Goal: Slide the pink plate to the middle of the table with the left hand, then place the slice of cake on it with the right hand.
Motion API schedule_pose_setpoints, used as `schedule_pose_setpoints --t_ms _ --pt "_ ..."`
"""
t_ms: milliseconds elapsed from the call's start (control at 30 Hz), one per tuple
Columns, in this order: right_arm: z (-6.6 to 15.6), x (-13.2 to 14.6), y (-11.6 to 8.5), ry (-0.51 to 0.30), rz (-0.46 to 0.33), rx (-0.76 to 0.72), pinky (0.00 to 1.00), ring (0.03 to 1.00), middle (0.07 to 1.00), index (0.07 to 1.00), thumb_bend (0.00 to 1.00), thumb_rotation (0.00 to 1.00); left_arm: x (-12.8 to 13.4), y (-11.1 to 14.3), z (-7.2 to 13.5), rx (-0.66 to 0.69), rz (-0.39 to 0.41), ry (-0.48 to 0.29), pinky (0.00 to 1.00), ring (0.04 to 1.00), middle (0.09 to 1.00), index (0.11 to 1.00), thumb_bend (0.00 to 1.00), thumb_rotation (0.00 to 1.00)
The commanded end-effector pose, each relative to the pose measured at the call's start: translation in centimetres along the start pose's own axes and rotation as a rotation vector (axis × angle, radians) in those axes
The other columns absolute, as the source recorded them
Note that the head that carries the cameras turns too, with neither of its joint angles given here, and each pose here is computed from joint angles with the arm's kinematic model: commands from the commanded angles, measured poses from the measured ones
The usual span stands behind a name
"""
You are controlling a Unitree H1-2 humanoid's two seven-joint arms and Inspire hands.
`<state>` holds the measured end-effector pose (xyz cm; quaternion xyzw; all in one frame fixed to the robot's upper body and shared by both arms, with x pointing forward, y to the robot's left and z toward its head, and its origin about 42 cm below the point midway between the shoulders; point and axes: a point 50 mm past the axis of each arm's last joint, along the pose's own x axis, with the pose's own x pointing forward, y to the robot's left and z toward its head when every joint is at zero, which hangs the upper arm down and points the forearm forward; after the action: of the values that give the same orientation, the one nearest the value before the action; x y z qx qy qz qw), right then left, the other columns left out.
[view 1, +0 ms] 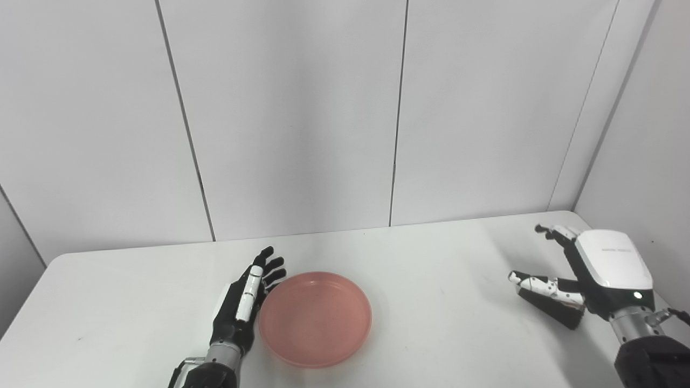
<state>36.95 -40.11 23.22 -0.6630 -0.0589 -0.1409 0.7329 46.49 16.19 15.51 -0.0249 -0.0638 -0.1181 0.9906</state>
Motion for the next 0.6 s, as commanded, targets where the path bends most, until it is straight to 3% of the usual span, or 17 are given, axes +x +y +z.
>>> schedule_pose_setpoints --t_ms 0,233,567 --pt "-0.8 1.6 -2.4 0.009 -0.068 -0.035 0.61 0.682 0.727 0.729 0.87 0.93 0.3 -0.2 0.6 0.011 -0.002 -0.017 0.78 0.834 0.855 0.875 0.63 0.93" --pt "-2.4 2.6 0.1 0.057 0.005 -0.053 0.59 0.672 0.719 0.709 0.85 0.89 0.0 -0.1 0.6 0.006 -0.011 -0.016 0.78 0.84 0.866 0.885 0.62 0.93" --pt "-3.7 2.3 2.8 0.064 0.026 -0.06 0.56 0.635 0.683 0.672 0.83 0.84 -0.2 -0.1 0.5 0.008 -0.007 -0.006 0.77 0.831 0.857 0.878 0.63 0.92"
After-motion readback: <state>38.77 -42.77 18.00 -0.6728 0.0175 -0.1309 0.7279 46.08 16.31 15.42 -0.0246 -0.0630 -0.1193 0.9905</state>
